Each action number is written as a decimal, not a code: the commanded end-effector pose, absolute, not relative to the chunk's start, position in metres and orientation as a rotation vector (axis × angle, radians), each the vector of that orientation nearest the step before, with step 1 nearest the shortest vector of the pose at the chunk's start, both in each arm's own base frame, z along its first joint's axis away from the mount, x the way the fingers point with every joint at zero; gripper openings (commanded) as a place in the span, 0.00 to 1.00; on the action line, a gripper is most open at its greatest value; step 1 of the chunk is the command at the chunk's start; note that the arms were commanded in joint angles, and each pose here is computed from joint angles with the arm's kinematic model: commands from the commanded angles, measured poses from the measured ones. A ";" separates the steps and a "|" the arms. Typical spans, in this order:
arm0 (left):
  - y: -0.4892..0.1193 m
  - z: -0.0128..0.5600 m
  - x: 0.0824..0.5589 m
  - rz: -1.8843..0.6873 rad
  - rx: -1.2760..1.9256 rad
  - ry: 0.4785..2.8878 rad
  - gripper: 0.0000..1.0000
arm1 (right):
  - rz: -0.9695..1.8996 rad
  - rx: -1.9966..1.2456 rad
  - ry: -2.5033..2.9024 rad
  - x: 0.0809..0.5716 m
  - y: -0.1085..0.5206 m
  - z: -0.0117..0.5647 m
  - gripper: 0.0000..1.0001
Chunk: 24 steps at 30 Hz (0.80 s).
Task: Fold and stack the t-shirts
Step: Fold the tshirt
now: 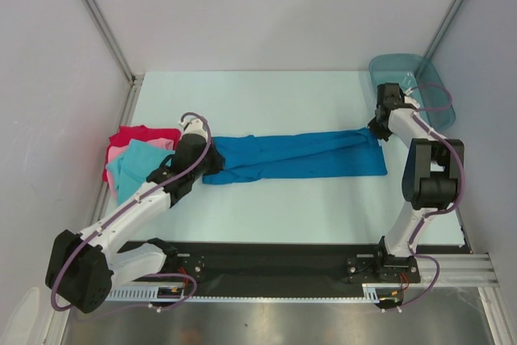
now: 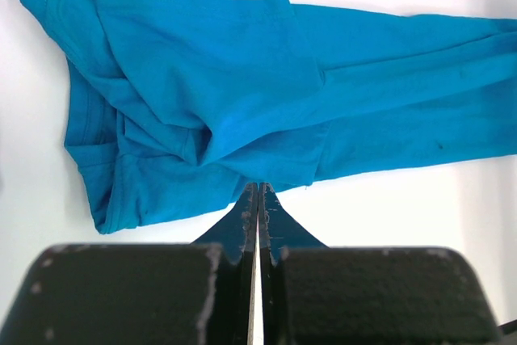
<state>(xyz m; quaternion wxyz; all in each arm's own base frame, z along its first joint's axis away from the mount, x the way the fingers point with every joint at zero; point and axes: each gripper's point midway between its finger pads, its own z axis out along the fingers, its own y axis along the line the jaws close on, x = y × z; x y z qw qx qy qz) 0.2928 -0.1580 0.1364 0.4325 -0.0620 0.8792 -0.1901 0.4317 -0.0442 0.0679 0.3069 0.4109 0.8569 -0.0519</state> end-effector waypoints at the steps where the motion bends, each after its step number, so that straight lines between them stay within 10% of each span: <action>1: -0.167 0.159 0.297 -0.523 -0.142 2.126 0.00 | -0.168 1.060 2.275 0.441 -0.048 0.084 0.00; 24: -0.176 0.164 0.300 -0.555 -0.130 2.108 0.01 | -0.114 0.997 2.392 0.435 -0.033 0.093 0.00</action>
